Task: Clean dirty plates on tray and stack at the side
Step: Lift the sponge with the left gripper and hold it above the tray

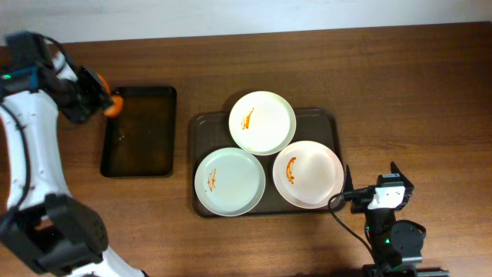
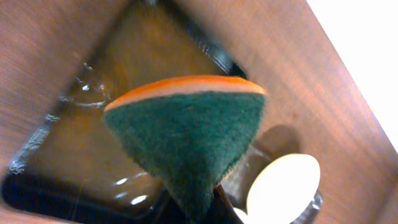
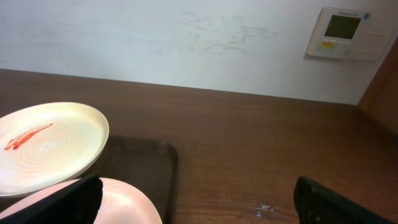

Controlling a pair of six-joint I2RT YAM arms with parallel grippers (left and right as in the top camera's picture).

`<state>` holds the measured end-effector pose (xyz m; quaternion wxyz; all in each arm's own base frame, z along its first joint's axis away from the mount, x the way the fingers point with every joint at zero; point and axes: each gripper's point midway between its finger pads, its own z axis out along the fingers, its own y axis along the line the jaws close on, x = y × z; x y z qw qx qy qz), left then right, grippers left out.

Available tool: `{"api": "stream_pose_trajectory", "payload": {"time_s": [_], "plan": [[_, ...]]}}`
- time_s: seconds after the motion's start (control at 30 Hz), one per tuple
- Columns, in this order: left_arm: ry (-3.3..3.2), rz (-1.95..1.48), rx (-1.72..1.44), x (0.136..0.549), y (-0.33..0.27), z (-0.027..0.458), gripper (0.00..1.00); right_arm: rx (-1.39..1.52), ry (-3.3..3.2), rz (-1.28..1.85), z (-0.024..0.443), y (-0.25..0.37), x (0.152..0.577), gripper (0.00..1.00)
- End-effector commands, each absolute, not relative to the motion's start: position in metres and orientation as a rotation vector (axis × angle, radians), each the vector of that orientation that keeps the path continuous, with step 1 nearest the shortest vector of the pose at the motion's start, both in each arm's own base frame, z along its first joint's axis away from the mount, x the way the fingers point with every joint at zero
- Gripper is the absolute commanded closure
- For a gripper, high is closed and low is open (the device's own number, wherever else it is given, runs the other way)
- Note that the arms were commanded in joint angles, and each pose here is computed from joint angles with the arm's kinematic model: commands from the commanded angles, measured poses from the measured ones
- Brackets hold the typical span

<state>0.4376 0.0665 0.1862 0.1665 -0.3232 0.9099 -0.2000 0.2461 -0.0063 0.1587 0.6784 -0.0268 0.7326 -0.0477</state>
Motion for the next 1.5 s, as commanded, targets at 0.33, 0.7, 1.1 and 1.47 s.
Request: {"api": "stream_pose_trajectory", "payload": {"time_s": [0.33,0.7,1.1,1.47], "plan": [[2.316,-1.808,-1.031,0.445,-0.002,0.217,1.00,-0.044,1.653,-0.116,0.155,-0.010,0.246,0.02],[2.289,-1.863,-1.244,0.444,-0.001,0.220,1.00,-0.044,1.653,-0.116,0.155,-0.010,0.246,0.02],[2.273,-1.781,-1.333,0.444,0.019,0.212,1.00,-0.044,1.653,-0.117,0.155,-0.010,0.246,0.02],[2.278,-1.766,-1.338,0.444,0.020,0.210,1.00,-0.044,1.653,-0.117,0.155,-0.010,0.246,0.02]]}}
